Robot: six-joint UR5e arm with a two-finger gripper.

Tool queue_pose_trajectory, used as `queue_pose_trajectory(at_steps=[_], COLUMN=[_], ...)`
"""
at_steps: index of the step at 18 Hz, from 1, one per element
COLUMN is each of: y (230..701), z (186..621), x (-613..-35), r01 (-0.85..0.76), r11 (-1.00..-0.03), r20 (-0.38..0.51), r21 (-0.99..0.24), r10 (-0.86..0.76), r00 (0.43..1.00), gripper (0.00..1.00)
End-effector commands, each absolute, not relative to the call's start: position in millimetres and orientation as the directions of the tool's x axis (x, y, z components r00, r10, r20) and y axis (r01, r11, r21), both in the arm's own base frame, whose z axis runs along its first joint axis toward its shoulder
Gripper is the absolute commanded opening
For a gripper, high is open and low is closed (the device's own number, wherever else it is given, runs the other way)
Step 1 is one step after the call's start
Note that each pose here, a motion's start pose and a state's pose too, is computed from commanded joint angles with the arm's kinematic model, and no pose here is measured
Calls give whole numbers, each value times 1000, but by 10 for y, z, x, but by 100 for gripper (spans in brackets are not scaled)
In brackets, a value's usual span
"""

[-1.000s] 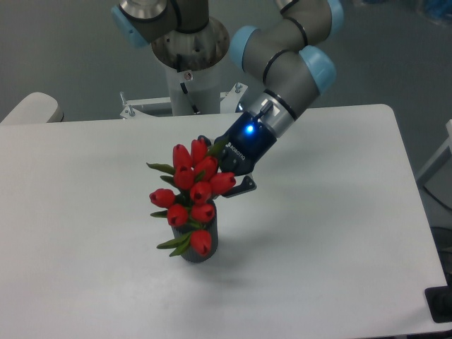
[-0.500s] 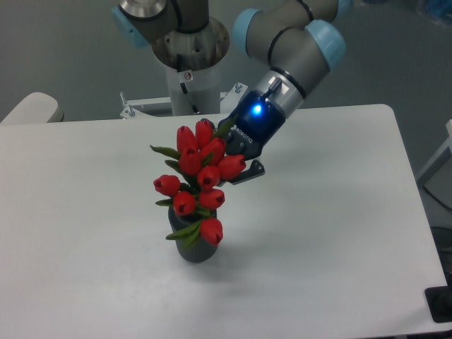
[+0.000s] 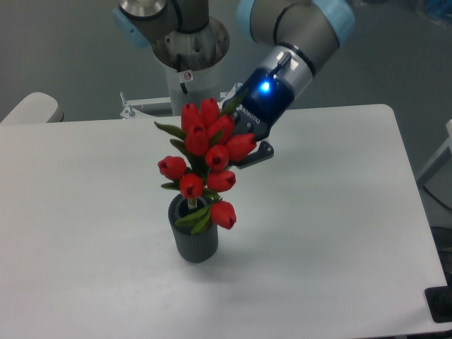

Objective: Pick up the flowers from the vase
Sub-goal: 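Lift the gripped tulips straight up out of the grey vase, then carry the held tulips away from the vase, lowering them beside the table edge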

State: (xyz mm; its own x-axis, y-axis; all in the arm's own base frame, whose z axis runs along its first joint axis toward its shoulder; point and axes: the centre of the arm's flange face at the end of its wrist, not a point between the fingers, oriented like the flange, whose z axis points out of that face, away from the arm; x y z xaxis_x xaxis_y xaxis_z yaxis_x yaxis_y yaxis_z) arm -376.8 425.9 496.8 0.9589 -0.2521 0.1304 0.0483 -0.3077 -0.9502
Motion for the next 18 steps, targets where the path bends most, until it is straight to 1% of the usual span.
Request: queue_pose_trajectory(at_steps=[6, 12, 16, 18], y=[4266, 4118, 4034, 3979], z=[5411, 5602, 5536, 5409], x=[-3776, -3999, -4428, -4689], r01=[84, 61, 81, 98], r11=[-293, -276, -278, -280], r20=[155, 116, 124, 136], r21=[-952, -959, -957, -955], r10=[-228, -188, -143, -120], r00=[961, 975, 982, 983], gripper=[30, 30, 30, 29])
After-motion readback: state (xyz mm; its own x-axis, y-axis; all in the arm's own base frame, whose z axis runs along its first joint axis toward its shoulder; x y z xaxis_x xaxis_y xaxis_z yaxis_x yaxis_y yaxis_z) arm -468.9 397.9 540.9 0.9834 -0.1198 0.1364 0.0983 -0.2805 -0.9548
